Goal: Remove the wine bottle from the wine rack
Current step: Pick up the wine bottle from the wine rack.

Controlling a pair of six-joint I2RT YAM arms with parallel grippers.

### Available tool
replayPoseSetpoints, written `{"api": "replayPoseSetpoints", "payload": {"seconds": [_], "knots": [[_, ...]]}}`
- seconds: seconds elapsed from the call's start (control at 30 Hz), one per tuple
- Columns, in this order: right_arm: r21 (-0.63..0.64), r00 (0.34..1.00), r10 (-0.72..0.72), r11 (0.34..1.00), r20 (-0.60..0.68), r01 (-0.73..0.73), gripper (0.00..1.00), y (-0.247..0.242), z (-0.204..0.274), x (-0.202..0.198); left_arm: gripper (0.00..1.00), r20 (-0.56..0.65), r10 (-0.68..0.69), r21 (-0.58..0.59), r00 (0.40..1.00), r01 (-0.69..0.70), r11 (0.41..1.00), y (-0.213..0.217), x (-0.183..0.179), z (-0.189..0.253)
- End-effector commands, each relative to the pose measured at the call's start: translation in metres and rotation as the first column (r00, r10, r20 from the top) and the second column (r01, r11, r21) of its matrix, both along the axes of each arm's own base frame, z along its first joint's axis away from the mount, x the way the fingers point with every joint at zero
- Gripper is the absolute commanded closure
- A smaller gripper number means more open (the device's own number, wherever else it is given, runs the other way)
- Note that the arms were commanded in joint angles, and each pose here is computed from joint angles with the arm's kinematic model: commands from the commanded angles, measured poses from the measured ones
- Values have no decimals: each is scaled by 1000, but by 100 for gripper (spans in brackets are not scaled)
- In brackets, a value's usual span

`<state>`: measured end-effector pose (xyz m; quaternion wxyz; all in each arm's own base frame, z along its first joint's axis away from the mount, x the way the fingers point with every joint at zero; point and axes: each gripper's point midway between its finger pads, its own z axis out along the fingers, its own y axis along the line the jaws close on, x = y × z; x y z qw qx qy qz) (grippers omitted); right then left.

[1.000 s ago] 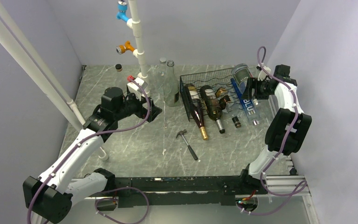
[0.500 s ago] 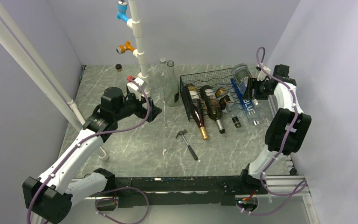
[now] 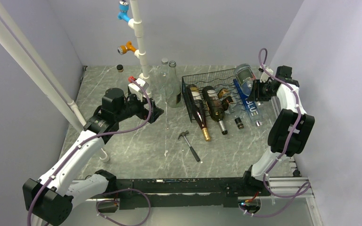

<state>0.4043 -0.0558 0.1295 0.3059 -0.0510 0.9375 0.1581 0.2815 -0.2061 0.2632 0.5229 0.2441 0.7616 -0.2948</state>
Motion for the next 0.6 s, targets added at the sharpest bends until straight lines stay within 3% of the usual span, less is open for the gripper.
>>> {"api": "replayPoseSetpoints", "payload": {"seconds": [0.0,0.57], "knots": [[5,995,-8,1000,99,8,99,1,29,7,1,82,2,-14,997,-1,1000,1,1,29],[145,963,-11,989,271,-29,100,13,92,4,1,84,4,-12,996,-3,1000,1,2,28]]}}
